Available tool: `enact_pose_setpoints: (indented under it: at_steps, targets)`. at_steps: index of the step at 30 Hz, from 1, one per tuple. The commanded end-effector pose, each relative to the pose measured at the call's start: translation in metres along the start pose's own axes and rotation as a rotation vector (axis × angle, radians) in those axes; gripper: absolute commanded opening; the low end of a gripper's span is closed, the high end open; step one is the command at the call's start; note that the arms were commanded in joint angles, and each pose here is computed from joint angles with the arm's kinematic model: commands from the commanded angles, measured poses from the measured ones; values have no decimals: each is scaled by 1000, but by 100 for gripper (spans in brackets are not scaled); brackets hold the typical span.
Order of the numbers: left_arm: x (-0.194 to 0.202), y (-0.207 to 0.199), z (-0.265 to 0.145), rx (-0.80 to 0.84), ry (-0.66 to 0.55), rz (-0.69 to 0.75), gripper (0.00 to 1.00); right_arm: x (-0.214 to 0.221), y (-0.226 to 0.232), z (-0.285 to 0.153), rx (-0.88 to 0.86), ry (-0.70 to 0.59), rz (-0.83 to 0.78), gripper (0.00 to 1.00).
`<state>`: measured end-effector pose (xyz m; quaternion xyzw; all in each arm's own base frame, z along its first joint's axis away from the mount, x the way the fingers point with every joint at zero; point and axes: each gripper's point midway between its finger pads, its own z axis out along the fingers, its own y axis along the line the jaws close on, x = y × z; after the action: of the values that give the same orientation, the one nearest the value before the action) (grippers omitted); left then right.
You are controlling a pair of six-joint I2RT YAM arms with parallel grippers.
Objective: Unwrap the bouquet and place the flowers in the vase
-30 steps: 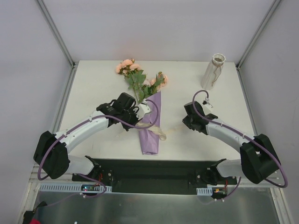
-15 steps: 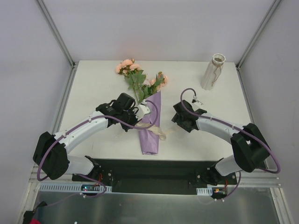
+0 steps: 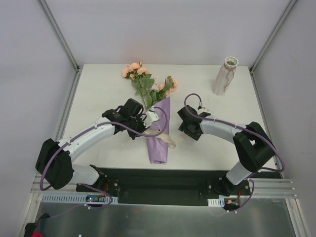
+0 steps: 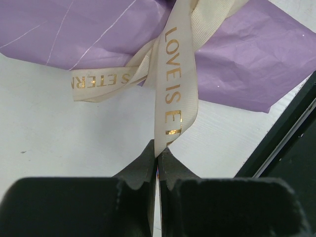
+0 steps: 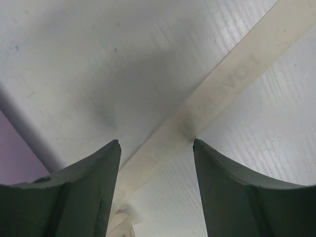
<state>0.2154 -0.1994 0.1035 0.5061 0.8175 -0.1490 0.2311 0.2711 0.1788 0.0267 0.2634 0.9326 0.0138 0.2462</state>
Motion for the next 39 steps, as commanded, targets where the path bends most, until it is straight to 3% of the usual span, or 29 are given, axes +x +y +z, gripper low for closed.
enact_pose_setpoints:
  at_steps: [1,7,19,28,39]
  targets:
    - [-10,-1,-4,12,-17,27,0,13,16,-9,-25,41,5,65]
    - [-10,-1,-3,14,-16,29,0,24,27,-6,-35,78,1,66]
    - [-4,-1,-4,6,-8,37,0,36,26,4,13,98,-18,43]
    - [-6,1,-6,-6,-15,45,0,22,26,-9,-5,51,11,1]
    - [-14,5,-18,-25,-63,28,0,-32,20,-45,-66,-106,73,1]
